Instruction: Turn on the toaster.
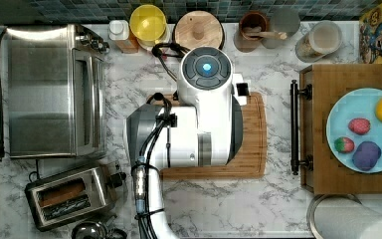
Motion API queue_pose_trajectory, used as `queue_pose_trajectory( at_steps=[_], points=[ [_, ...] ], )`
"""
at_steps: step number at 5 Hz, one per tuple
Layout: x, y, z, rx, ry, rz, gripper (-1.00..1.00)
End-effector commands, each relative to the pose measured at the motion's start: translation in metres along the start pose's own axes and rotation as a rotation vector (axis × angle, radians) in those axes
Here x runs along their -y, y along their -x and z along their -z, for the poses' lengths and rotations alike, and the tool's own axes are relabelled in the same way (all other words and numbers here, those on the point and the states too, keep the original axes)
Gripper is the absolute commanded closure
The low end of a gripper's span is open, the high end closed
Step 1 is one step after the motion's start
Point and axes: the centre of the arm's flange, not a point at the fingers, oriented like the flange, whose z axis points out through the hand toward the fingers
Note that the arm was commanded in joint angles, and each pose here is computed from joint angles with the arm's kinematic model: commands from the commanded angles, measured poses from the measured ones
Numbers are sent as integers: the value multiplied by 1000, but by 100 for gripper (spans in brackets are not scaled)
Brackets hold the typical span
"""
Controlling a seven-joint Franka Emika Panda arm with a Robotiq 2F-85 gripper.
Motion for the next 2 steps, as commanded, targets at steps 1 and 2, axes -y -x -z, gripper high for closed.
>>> queue_pose_trajectory(
  at_steps=[1, 2],
  points=[
    [14, 10, -5, -26, 0, 157, 100],
    [34, 33, -9, -45, -26, 312, 100]
  ],
)
